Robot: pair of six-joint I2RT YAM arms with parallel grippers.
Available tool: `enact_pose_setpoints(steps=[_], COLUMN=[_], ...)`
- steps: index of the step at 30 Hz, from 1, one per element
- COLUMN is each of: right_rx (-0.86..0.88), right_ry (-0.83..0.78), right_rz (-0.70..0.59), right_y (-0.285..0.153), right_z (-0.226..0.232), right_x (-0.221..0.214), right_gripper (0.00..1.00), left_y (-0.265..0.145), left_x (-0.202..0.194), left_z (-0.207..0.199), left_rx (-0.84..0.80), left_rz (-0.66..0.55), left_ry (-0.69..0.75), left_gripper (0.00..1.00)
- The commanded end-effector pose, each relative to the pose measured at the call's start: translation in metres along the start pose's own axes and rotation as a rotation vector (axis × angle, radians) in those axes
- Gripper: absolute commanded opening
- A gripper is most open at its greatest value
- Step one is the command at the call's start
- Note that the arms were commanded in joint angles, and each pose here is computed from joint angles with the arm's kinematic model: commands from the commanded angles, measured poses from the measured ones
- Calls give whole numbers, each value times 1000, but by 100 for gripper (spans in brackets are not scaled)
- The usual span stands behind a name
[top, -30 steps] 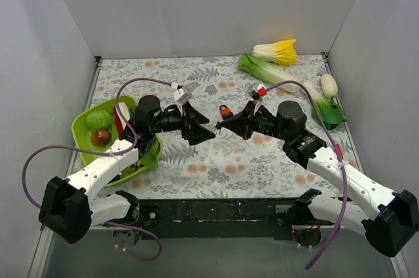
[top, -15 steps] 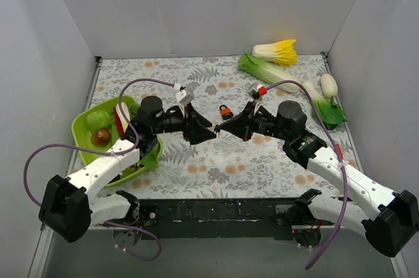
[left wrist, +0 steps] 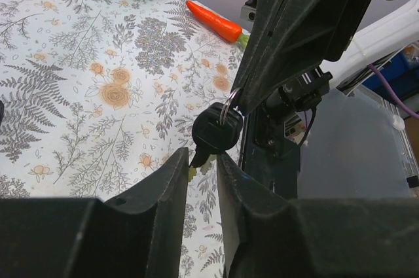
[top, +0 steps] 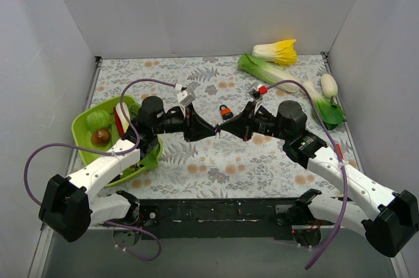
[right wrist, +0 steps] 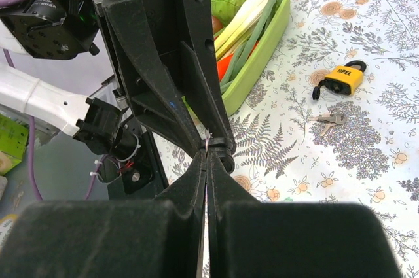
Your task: Unlock with the key
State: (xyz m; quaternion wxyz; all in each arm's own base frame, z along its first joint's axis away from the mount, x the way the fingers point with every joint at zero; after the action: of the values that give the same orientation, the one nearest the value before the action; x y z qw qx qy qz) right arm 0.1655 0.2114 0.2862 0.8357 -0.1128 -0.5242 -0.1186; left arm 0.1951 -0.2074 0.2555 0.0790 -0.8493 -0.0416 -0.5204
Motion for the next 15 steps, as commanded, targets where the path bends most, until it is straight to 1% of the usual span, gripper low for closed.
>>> enact_pose_setpoints(steps=[1,4,5,7,8,10,15], right_rx=[38,32,25,17,9,-2,-58], right_ry=[-39,-35,-35,-31,-30,-27,-23], right_rz=[-66,-64,-64,-60,-61,-59,-38], right_y=[0,0,1,0,1,1,1], right_z=[9,9,8,7,5,4,-4], right_x=[23,21,21,19,19,17,10], right_gripper=[1,1,1,1,1,1,1], left_y=[1,2,1,1,0,0,-1], left_x=[1,1,1,2,1,2,1], left_z=[-2,-3,-3,-4,-4,-5,-6], left_rx=[-28,-28,-30,-32,-30,-34,-31], left_rz=[2,2,2,0,0,-2,-6], left_ry=[12,14,18,23,22,29,43], left_gripper=[20,16,12,9,4,0,0])
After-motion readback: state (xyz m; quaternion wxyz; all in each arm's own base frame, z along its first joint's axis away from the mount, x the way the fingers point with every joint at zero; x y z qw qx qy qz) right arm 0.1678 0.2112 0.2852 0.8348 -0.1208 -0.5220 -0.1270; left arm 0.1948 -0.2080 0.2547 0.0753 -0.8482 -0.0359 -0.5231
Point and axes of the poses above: each gripper's point midway between its finger pads, its own y axis out along the fingers, its own z axis along the line the jaws close on, x = y × z, the point moved 9 cm from there along -y, back along the fingers, and after that the axes turned 1 degree about -y, right-handed, at the moved point
